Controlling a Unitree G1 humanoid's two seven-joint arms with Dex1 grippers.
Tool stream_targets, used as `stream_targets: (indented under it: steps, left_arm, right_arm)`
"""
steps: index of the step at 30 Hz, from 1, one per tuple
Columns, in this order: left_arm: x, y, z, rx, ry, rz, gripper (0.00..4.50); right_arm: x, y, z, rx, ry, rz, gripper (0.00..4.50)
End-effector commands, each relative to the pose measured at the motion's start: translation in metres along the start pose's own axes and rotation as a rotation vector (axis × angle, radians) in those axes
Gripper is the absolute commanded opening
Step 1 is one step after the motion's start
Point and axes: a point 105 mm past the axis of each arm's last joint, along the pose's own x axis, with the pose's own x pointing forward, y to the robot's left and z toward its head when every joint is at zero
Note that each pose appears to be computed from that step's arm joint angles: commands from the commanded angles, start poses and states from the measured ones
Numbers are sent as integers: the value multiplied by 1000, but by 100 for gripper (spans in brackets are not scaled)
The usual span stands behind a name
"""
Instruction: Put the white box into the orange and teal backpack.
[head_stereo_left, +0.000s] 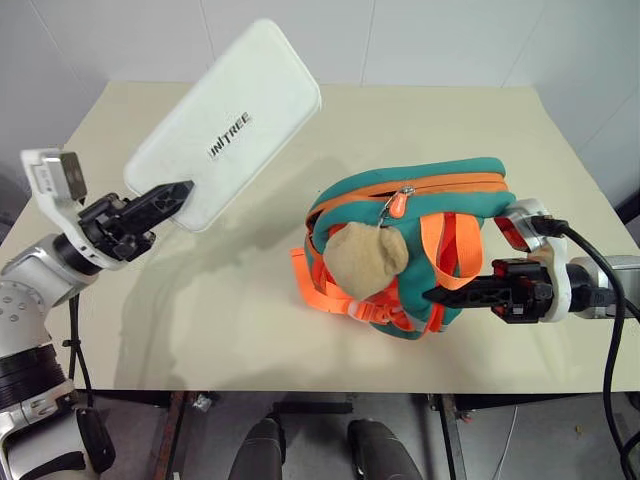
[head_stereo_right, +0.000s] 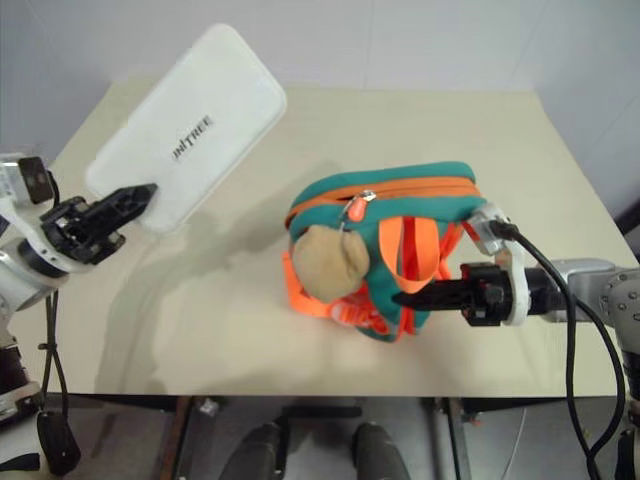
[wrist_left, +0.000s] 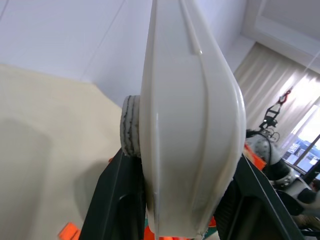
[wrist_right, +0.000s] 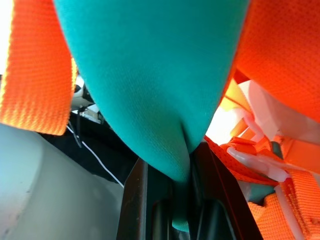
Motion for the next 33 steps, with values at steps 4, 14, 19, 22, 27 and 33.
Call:
stream_targets:
  steps: [4, 14, 19, 22, 27, 33]
  left_arm:
    - [12, -41, -14, 37, 263, -176, 128]
    - [17, -9, 0, 287, 310, -125, 128]
    - [19, -1, 0, 358, 369, -154, 128]
    - [19, 5, 6, 398, 390, -150, 128]
    - [13, 16, 9, 471, 480, -148, 128]
    - [7, 36, 22, 562, 542, -87, 128]
  right_arm:
    - [7, -8, 5, -34, 4, 16, 2]
    - [16, -10, 5, -48, 11, 45, 2]
    - [14, -9, 4, -51, 9, 45, 2]
    - [13, -9, 5, -55, 4, 40, 2]
    - [13, -9, 5, -60, -1, 38, 2]
    - [13, -8, 6, -66, -17, 35, 2]
